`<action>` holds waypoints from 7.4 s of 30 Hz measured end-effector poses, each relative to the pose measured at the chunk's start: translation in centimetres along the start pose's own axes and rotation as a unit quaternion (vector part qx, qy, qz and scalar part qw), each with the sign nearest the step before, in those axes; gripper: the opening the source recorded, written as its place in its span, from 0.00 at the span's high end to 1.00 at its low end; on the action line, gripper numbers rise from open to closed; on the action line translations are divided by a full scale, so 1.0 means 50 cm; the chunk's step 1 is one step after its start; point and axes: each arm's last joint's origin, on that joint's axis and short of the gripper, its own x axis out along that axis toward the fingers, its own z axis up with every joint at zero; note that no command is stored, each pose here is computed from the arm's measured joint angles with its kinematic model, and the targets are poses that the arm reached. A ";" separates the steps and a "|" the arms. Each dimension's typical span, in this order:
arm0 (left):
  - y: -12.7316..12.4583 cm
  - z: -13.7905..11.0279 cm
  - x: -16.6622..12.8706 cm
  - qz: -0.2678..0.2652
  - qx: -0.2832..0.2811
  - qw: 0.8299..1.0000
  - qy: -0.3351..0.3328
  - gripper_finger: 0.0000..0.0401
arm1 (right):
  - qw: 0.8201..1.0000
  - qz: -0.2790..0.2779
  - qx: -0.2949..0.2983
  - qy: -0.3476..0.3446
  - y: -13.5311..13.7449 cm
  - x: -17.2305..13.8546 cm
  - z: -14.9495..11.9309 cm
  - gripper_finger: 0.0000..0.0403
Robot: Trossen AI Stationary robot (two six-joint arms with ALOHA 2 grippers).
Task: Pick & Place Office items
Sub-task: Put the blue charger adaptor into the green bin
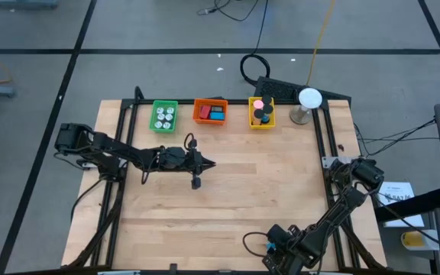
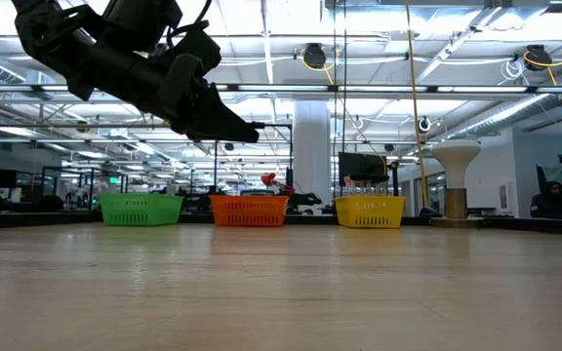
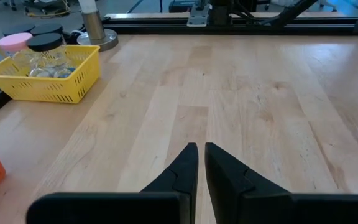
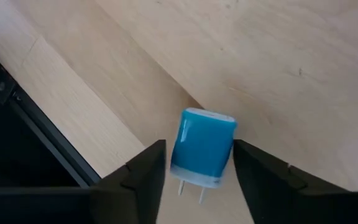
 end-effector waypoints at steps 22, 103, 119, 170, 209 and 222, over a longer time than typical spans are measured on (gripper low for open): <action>0.009 -0.011 0.000 0.008 -0.014 1.000 0.026 0.97 | 0.999 -0.013 -0.047 0.023 -0.002 0.004 0.015 0.54; -0.070 -0.121 0.164 -0.028 0.045 0.995 0.082 0.43 | 0.876 0.089 -0.365 -0.301 -0.190 -0.021 0.381 0.46; -0.046 -0.102 0.126 -0.150 -0.005 0.988 -0.024 0.67 | 0.774 -0.030 -0.513 -0.371 -0.170 -0.029 0.351 0.33; 0.004 -0.109 -0.119 -0.008 -0.022 0.994 -0.104 0.38 | 0.756 -0.064 -0.530 -0.378 -0.078 -0.044 0.512 0.66; -0.005 -0.139 -0.183 0.080 -0.009 0.991 -0.108 0.90 | 0.901 -0.044 -0.416 -0.117 -0.056 0.137 0.762 0.48; -0.005 -0.142 -0.183 0.077 -0.036 0.991 -0.104 0.90 | 0.876 -0.052 -0.444 -0.181 -0.065 -0.079 0.688 0.58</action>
